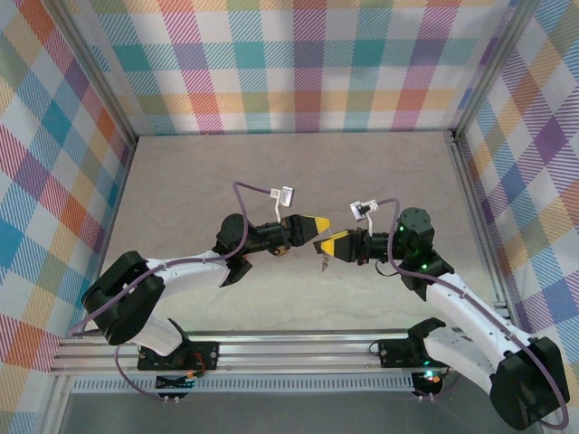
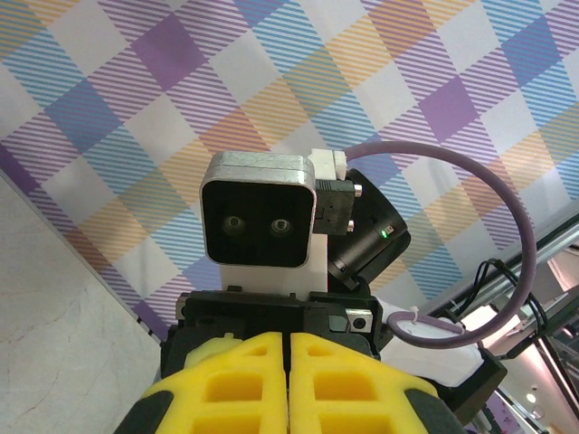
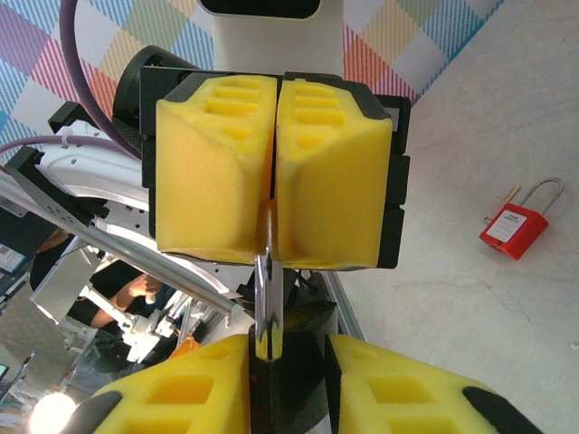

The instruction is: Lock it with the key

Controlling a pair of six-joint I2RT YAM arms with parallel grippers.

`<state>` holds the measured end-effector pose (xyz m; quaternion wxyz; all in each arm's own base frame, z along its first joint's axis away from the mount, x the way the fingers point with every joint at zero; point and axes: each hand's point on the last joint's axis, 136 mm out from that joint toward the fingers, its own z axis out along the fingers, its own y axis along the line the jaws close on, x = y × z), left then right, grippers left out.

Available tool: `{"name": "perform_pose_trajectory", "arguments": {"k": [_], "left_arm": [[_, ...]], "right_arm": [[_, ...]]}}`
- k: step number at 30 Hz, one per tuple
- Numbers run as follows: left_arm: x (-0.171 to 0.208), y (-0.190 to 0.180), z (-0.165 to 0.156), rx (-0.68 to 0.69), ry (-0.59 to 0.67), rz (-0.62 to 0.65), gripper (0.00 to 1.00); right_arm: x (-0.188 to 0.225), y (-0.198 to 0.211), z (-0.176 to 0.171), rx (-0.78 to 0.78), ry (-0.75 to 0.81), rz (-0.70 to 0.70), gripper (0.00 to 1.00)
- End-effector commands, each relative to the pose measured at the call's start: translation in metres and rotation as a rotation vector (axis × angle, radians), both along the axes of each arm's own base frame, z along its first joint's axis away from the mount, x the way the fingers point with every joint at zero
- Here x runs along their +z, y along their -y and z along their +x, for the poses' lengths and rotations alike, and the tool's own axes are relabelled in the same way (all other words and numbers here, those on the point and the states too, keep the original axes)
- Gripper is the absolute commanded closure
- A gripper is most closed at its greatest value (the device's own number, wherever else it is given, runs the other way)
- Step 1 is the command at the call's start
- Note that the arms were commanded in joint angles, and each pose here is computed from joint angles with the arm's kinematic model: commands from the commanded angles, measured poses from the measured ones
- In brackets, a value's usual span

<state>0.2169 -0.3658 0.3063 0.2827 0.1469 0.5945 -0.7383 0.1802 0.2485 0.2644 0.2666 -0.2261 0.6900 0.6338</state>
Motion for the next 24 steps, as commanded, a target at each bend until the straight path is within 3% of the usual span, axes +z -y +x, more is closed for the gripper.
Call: {"name": "perform_pose_trajectory", "arguments": {"k": [1, 14, 21, 24], "left_arm": [[0.038, -0.006, -0.017, -0.029, 0.116, -0.096, 1.00], [0.033, -0.007, -0.014, 0.008, 0.131, -0.045, 1.00], [0.032, -0.007, -0.011, 0.023, 0.127, -0.033, 1.00], [0.032, -0.006, -0.011, 0.024, 0.124, -0.030, 1.00]], "right_arm": [[-0.005, -0.003, 0.006, -0.019, -0.021, -0.007, 0.76], [-0.013, -0.005, 0.003, 0.003, -0.041, -0.008, 0.92], [-0.014, -0.011, -0.001, 0.034, -0.043, -0.007, 0.72], [-0.017, -0.015, -0.001, 0.046, -0.049, -0.013, 0.71]]}}
